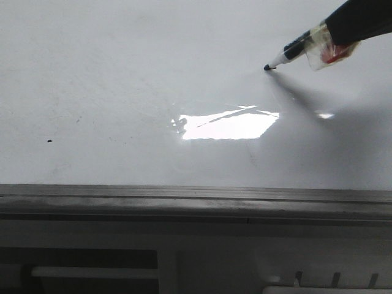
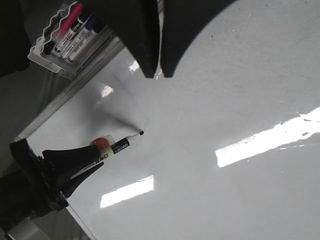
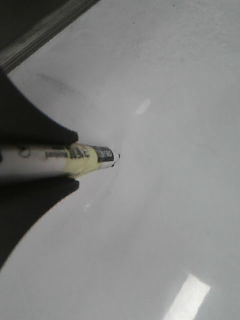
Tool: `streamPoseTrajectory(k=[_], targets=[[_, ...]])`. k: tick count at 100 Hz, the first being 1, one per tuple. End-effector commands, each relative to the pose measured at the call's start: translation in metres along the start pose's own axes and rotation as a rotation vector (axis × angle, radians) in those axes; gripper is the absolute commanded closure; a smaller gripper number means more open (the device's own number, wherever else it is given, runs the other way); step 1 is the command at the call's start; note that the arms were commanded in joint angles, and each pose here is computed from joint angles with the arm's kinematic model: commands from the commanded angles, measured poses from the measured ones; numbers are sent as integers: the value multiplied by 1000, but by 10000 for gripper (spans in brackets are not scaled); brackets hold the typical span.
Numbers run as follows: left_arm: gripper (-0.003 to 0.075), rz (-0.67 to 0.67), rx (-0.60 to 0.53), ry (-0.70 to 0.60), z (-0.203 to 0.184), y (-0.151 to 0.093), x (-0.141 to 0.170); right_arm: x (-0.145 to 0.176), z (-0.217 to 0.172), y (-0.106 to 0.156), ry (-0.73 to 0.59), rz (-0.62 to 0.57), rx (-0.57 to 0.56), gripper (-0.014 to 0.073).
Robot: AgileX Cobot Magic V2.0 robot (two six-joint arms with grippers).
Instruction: Write number 6 on whiteboard
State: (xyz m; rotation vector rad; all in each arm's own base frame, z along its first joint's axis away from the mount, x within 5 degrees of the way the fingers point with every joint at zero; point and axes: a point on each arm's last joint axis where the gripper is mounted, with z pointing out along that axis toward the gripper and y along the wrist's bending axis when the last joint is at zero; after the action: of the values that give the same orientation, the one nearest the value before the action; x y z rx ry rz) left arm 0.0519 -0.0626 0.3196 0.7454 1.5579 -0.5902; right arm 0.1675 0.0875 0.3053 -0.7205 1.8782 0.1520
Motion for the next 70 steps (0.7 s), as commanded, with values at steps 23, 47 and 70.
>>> streamPoseTrajectory(k=[23,47,70], targets=[[739,-35,-19,-55,-2,2,-11,-4,9,1,28,68,-22,645],[739,-35,-19,-55,-2,2,-11,9,7,11,187,52,-96,645],[739,-35,-19,-55,-2,2,-11,16,3,10,262,63,-101,645]])
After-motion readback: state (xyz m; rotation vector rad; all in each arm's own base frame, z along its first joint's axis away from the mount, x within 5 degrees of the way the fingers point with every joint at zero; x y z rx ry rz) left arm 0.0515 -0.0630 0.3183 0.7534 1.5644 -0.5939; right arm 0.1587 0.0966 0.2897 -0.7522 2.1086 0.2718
